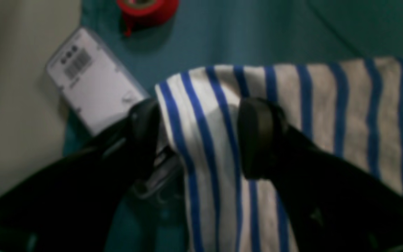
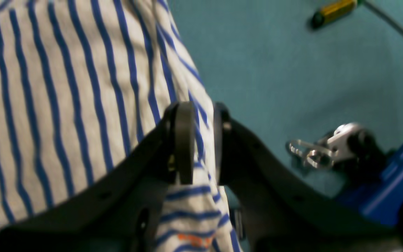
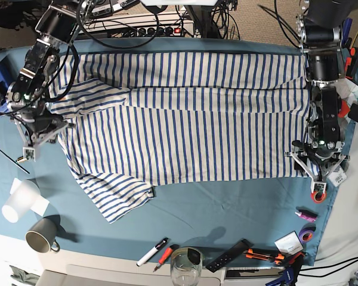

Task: Fold the T-shirt properly
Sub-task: 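Reach both grippers to the hem and grasp the hem edge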

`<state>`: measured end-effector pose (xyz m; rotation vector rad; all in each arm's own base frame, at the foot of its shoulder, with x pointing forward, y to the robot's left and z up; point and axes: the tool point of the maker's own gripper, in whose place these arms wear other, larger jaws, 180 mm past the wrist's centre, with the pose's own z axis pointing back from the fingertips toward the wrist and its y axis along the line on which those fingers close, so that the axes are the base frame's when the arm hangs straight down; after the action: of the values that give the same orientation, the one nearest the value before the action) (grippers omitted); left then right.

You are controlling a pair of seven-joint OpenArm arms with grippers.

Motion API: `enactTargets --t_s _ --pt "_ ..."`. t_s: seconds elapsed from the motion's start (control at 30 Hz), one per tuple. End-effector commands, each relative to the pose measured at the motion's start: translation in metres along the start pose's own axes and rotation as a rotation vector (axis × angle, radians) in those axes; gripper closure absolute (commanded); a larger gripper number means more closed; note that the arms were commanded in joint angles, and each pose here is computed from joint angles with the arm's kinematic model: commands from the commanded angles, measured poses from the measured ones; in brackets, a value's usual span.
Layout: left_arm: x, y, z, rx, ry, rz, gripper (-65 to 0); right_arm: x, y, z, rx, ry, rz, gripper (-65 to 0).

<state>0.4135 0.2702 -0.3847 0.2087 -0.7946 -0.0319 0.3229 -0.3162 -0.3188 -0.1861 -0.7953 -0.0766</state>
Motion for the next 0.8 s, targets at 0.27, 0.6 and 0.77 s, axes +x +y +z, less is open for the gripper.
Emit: enactTargets --t_s 0.27,0.6,0.77 --pt "0.018 0.013 0.003 0.029 -0.023 0.001 -36.1 0.052 -0.005 -0.034 0.032 -0.107 -0.031 -19.8" --pt "0.018 0.013 0.003 0.028 -0.023 0.001 -36.1 0.102 0.025 -0.093 0.136 -0.104 -0.092 -22.0" --pt "0.018 0.013 0.003 0.028 -0.023 0.0 -36.1 0.128 0.041 -0.103 0.087 -0.097 0.04 -22.0"
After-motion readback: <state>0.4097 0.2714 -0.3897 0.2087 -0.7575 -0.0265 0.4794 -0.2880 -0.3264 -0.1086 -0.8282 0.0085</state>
